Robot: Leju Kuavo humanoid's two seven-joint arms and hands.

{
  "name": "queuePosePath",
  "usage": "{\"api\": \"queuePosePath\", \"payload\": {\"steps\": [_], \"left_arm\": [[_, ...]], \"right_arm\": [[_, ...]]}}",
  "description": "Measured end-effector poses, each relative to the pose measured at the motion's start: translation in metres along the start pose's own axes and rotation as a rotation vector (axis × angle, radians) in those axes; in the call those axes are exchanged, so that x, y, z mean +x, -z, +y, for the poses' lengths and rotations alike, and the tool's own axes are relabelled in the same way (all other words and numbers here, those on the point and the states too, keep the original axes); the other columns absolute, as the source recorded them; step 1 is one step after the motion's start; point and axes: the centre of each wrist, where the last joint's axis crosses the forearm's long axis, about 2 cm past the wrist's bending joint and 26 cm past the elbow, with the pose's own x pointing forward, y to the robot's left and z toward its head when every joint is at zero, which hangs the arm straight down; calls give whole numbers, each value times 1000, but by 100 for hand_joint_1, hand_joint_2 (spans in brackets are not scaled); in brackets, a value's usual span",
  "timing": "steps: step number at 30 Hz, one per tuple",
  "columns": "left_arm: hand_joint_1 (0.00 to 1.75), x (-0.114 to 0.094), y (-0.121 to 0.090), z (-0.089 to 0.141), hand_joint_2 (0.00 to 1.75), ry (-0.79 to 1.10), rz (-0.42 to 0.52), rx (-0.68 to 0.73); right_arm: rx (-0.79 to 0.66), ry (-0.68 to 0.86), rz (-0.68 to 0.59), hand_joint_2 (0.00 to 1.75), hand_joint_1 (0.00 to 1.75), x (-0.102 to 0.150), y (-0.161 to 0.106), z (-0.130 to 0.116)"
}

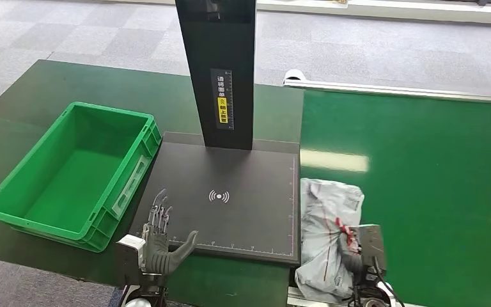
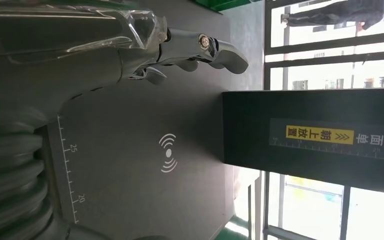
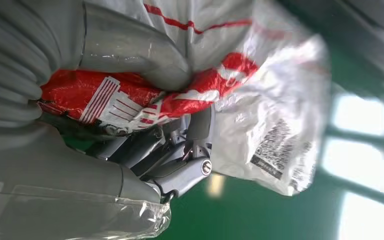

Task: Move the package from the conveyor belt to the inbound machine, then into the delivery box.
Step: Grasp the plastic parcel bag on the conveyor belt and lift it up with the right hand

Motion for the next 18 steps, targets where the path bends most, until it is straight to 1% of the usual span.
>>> {"api": "queuePosePath", "payload": {"steps": [2, 3, 4, 6, 9, 13, 16, 18], "left_arm": [[0, 1, -1, 0, 175, -3, -10, 0], [0, 1, -1, 1, 175, -5, -15, -3], [0, 1, -1, 1, 175, -6, -18, -6], [0, 1, 0, 1, 175, -7, -25, -11], [0, 2, 2, 0, 175, -8, -33, -18], [0, 2, 3, -2, 175, -13, -38, -27], [0, 4, 5, -2, 175, -15, -46, -34], [0, 5, 6, -2, 175, -15, -52, -38]], "right_arm": [[-207, 108, -188, 175, 175, 14, -4, -13], [-295, 143, -263, 175, 175, 23, -7, -22], [-359, 165, -316, 175, 175, 31, -11, -30], [-438, 187, -392, 175, 175, 45, -20, -44], [-498, 207, -474, 175, 175, 58, -30, -54], [-545, 220, -561, 175, 175, 70, -37, -60], [-537, 246, -594, 175, 175, 79, -37, -62], [-501, 278, -593, 175, 175, 83, -36, -60]]}}
